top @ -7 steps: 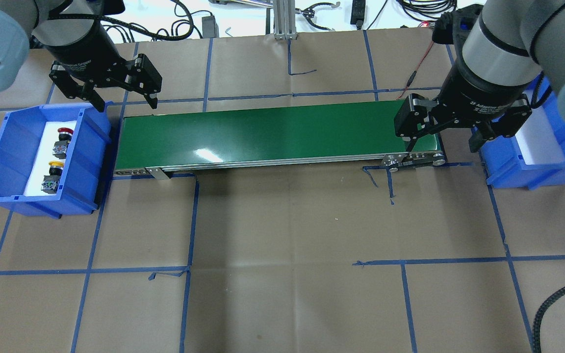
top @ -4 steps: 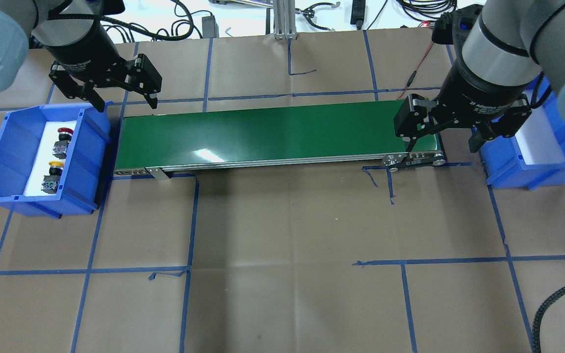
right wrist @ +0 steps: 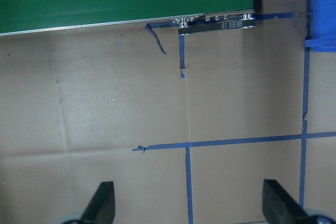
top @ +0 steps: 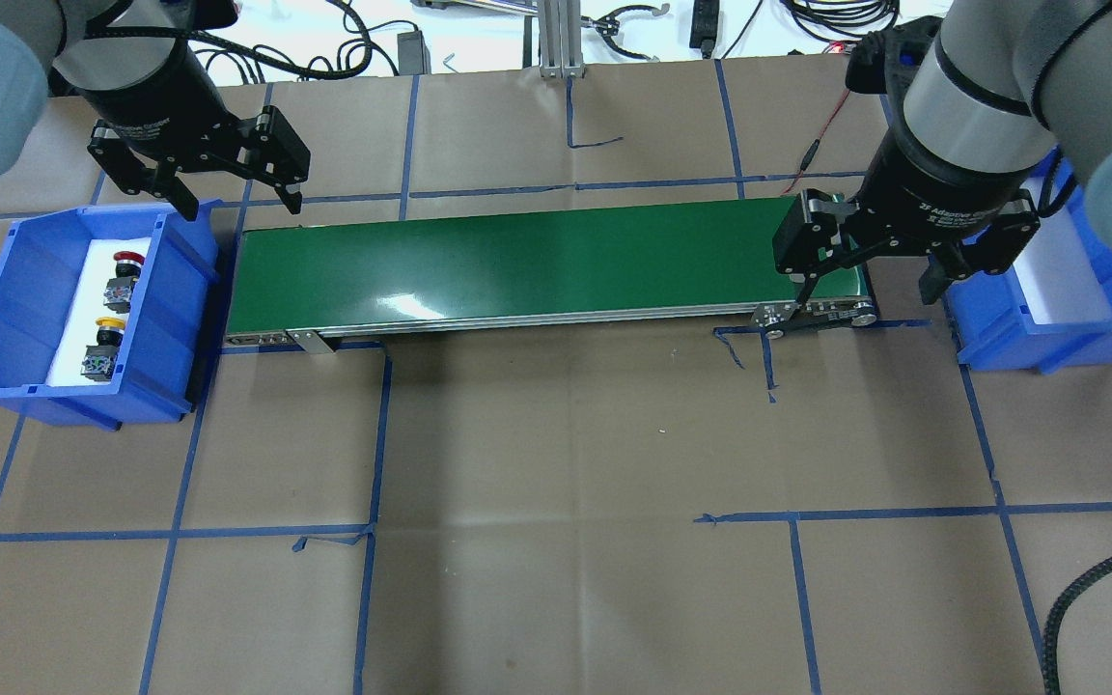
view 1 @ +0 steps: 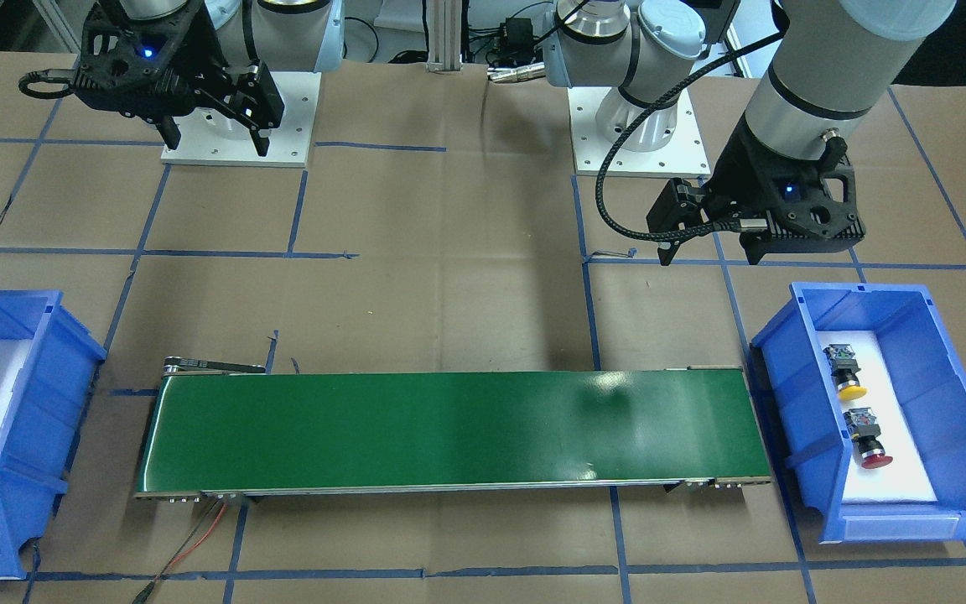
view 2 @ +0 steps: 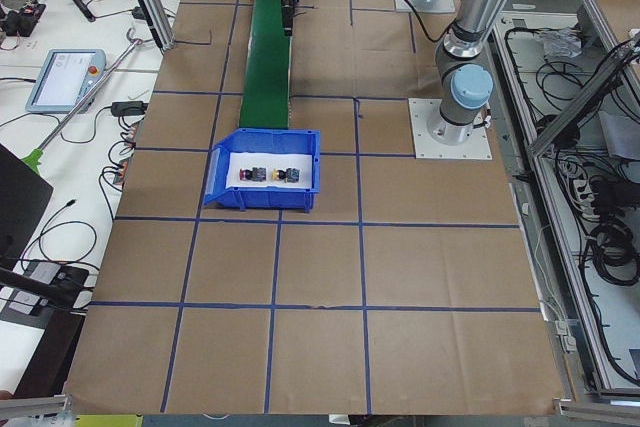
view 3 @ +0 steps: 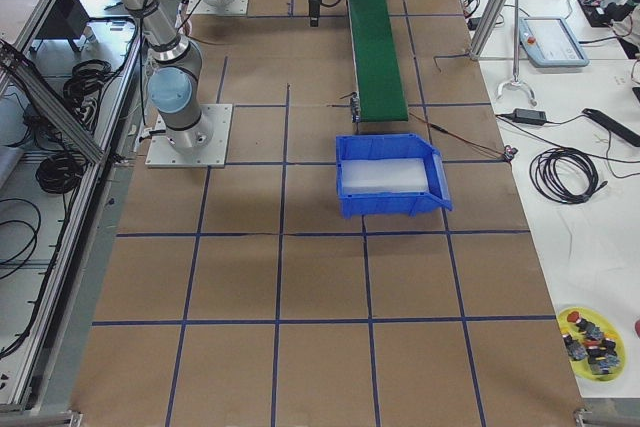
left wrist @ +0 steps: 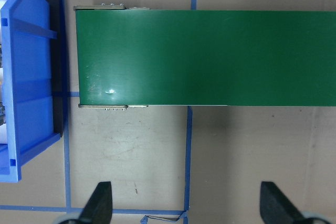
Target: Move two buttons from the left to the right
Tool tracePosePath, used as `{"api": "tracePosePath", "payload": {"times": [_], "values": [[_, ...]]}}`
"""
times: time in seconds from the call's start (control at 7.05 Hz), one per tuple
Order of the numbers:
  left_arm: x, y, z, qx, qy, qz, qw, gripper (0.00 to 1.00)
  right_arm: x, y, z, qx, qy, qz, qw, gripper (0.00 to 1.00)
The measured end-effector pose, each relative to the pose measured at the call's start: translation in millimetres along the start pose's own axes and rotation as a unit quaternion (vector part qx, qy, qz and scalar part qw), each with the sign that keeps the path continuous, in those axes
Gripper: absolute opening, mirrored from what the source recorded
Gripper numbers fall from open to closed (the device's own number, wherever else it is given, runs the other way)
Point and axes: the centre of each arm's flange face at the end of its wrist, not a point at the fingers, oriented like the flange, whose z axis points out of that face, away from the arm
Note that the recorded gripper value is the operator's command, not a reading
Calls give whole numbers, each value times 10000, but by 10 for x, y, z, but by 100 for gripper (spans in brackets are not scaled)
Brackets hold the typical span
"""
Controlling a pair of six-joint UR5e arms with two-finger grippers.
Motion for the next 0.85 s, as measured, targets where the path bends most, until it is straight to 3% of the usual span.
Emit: {"api": "tracePosePath", "payload": {"times": [0.43,0.85], "values": [[-1381,-167,63,-45,25,-263,9996,100,-6,-55,-15,234,-23,-42,9997,100],[-2568,-128,273,-128,43,-80,9999,99,-11,-63,93,237,-28,-44,9997,100]]}}
